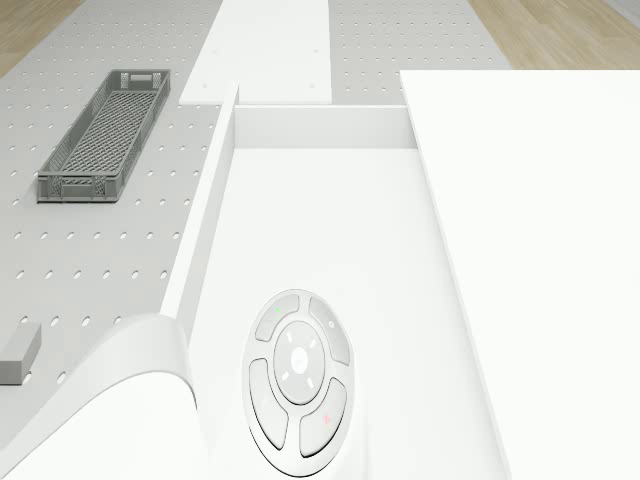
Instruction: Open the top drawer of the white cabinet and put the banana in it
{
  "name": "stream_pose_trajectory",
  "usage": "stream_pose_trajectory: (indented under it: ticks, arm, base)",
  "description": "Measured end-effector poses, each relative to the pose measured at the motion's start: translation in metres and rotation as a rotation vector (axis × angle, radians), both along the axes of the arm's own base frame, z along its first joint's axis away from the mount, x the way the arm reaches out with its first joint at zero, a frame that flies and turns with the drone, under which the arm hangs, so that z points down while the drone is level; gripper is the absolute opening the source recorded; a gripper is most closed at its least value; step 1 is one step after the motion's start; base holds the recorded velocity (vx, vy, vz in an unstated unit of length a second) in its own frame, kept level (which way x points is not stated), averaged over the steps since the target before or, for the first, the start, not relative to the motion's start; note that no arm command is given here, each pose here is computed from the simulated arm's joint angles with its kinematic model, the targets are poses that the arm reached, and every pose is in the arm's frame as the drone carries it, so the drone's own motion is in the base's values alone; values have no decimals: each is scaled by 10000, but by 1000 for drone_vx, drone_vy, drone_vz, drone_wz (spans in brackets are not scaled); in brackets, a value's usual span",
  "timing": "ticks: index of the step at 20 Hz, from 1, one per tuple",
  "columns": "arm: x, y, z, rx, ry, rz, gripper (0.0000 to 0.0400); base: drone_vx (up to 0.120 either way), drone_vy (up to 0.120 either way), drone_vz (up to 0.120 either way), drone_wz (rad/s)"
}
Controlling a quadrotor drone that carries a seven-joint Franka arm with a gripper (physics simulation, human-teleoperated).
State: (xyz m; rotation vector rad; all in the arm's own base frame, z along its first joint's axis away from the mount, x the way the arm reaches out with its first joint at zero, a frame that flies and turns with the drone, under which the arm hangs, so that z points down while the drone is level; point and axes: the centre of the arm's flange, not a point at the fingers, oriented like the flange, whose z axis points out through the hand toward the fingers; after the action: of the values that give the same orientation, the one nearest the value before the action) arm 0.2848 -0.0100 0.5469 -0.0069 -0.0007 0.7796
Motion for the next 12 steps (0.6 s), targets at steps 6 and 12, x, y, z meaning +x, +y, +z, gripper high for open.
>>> stream_pose_trajectory:
  ticks: [6,12]
  arm:
    - [1,-1,-112,30,12,34,378]
    - [1,-2,-370,39,17,46,395]
  base:
    - [0,0,0,0]
    - [0,0,0,0]
